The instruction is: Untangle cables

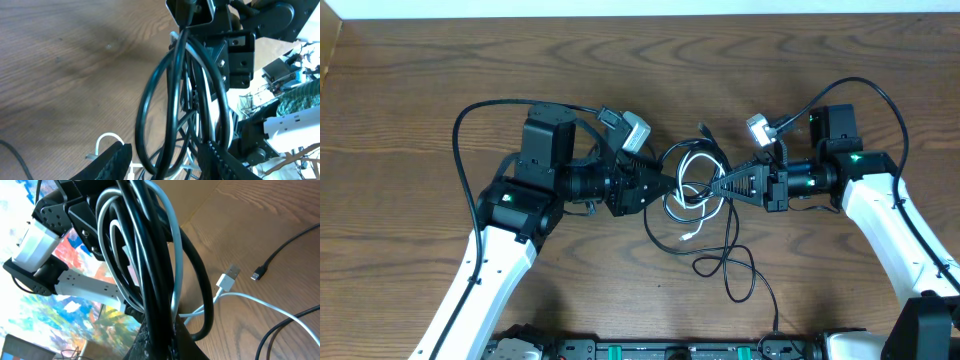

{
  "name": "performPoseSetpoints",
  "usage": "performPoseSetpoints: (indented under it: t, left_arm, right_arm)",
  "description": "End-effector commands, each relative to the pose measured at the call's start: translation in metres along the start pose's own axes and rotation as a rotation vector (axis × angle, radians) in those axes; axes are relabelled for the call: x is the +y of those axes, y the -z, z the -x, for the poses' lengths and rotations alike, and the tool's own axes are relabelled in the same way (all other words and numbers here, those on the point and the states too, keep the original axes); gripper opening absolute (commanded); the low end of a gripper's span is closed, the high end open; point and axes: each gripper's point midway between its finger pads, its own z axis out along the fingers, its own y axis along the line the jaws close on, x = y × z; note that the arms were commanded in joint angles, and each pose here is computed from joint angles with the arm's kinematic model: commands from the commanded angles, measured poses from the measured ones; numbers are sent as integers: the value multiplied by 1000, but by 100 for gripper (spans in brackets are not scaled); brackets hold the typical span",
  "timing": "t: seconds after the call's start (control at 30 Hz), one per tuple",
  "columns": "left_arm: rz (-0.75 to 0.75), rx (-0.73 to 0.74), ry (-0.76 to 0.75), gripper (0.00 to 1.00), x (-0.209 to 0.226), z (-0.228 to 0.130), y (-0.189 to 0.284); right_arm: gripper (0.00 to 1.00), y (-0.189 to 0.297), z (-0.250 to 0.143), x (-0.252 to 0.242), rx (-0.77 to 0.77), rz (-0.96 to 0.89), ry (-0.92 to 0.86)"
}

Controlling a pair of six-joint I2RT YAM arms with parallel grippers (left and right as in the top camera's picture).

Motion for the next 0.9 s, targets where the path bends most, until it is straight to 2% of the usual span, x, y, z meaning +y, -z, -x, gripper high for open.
performPoseSetpoints:
  t: [0.0,0.53,0.67,0.87]
  left_arm:
    - [-34,-16,-3,49,-10,9,2]
    - [-60,-51,-35,49,-15,19,3]
    - [17,-59,-33,49,-2,21,2]
    - [25,-66,-41,49,-1,23,3]
  right_arm:
    - [1,1,4,6,-10,26,-1]
    - [1,1,3,3,-5,7,-1]
    - [1,1,3,3,-5,8,-2]
    - [1,1,3,3,-5,8,-4]
